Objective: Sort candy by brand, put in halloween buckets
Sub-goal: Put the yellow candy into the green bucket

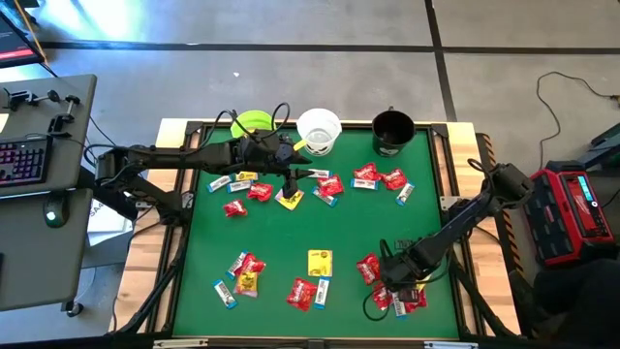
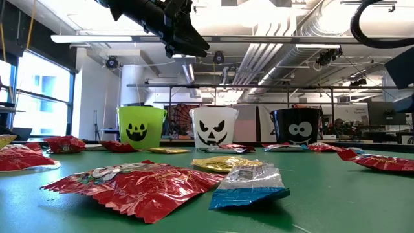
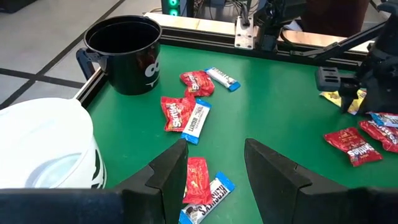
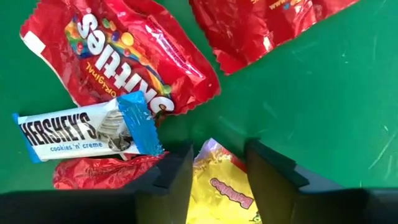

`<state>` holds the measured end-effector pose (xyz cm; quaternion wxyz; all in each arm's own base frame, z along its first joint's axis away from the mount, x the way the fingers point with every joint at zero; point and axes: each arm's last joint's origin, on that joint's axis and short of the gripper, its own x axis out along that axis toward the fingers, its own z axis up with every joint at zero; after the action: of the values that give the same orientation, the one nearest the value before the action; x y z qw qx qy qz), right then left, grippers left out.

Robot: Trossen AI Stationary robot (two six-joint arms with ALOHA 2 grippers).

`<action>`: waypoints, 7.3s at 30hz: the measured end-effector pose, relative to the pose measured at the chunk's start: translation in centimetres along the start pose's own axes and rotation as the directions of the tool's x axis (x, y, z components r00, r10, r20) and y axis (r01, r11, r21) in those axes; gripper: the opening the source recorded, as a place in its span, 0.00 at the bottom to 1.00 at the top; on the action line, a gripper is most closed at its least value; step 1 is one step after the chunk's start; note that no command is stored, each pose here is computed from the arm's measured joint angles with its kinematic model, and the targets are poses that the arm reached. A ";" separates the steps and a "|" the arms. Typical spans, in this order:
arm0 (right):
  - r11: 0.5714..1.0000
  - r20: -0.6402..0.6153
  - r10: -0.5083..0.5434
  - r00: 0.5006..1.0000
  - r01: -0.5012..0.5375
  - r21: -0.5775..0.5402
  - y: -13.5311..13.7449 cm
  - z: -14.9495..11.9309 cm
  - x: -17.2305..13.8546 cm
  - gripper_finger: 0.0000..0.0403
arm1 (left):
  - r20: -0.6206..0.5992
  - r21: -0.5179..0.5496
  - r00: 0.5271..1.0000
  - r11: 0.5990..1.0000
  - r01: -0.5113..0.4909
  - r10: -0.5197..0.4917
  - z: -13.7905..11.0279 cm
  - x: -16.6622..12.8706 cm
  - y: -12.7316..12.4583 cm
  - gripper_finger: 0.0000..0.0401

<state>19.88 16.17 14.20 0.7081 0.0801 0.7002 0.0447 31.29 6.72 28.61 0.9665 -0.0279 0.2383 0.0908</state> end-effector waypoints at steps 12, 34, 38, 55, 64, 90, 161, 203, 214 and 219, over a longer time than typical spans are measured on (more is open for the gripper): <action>0.999 0.028 0.030 0.999 -0.031 0.039 0.0 1.1 -0.8 0.03 | -0.004 0.005 1.000 1.000 0.007 -0.007 0.0 0.0 -0.2 0.38; 0.913 0.547 -0.175 0.819 -0.073 0.402 -2.6 1.5 -10.2 0.00 | 0.001 -0.104 0.981 0.976 0.192 -0.193 0.0 0.0 -1.2 0.38; 0.869 0.646 -0.279 0.711 -0.100 0.485 -3.9 2.1 -11.6 0.00 | -0.001 -0.083 0.977 0.973 0.214 -0.215 0.0 -0.1 -1.9 0.38; 0.668 0.781 -0.590 0.206 -0.419 0.615 -7.6 6.5 -16.2 0.00 | 0.183 0.067 0.982 0.997 0.039 -0.051 1.7 -0.3 -3.7 0.44; 0.609 0.758 -0.644 0.103 -0.531 0.590 -9.4 7.5 -17.7 0.00 | 0.191 0.084 0.981 0.996 0.013 -0.029 1.8 -0.3 -4.2 0.53; 0.598 0.757 -0.648 -0.079 -0.668 0.442 -9.7 8.1 -20.2 0.00 | 0.288 0.023 0.957 0.999 -0.034 0.026 2.5 -0.4 -5.1 0.55; 0.725 0.835 -0.550 0.004 -0.493 0.480 -10.0 8.4 -19.5 0.35 | -0.421 -0.130 0.773 0.813 -0.568 0.474 -0.5 -9.9 13.3 0.00; 0.737 0.843 -0.527 0.105 -0.437 0.515 -10.9 8.4 -18.6 0.00 | -0.655 -0.159 0.725 0.899 -0.408 0.214 -2.3 -7.6 18.4 0.00; 0.737 0.846 -0.522 0.109 -0.443 0.511 -11.1 8.4 -18.7 0.00 | -0.728 -0.195 0.674 0.905 -0.379 0.125 -5.0 -3.9 19.9 0.00; 0.735 0.846 -0.521 0.109 -0.446 0.510 -11.1 8.4 -18.7 0.00 | -0.729 -0.192 0.673 0.907 -0.374 0.123 -5.6 -2.9 20.5 0.00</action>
<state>27.47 1.58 30.67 0.8997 0.3184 0.0016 -0.2987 22.33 25.82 24.79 0.7618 -0.1862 0.5704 0.2441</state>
